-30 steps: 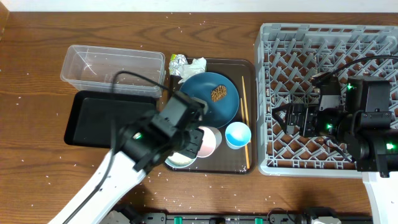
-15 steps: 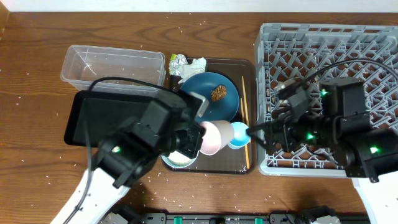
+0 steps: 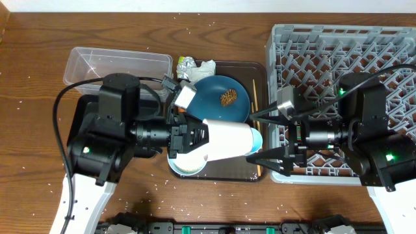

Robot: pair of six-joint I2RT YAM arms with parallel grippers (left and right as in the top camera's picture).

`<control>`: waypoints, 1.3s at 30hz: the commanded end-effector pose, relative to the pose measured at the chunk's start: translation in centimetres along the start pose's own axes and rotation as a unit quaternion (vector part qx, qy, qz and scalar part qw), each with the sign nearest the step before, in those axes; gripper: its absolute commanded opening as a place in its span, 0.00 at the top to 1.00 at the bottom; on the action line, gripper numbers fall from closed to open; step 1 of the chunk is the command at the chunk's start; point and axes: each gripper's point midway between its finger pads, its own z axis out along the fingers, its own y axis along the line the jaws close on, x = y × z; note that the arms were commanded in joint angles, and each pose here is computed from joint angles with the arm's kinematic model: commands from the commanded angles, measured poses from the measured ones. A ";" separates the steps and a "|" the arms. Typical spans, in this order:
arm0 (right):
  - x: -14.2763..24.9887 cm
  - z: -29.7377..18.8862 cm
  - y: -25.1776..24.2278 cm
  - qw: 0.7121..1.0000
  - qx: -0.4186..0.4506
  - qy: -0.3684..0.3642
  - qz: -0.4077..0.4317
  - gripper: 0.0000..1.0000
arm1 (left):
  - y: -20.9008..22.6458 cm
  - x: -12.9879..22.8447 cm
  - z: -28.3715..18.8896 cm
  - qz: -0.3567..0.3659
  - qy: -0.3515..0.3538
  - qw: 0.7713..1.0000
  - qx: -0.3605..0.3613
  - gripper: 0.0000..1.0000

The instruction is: Sort waste into correct bins and load items into the dishwasher rack

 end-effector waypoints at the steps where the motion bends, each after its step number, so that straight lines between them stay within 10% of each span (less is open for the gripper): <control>1: -1.5 -0.3 3.0 0.996 -0.071 -0.029 -0.039 0.07 | -2.4 -0.1 -0.2 0.011 0.015 0.997 0.073 0.94; 21: -2.6 1.3 4.2 0.992 -0.102 -0.029 -0.061 0.34 | -2.7 -1.0 -0.2 0.050 0.005 0.995 0.080 0.94; 39: -2.0 1.8 5.0 0.992 -0.117 -0.016 -0.049 0.37 | -1.9 -1.6 0.0 0.058 -0.001 0.996 0.069 0.94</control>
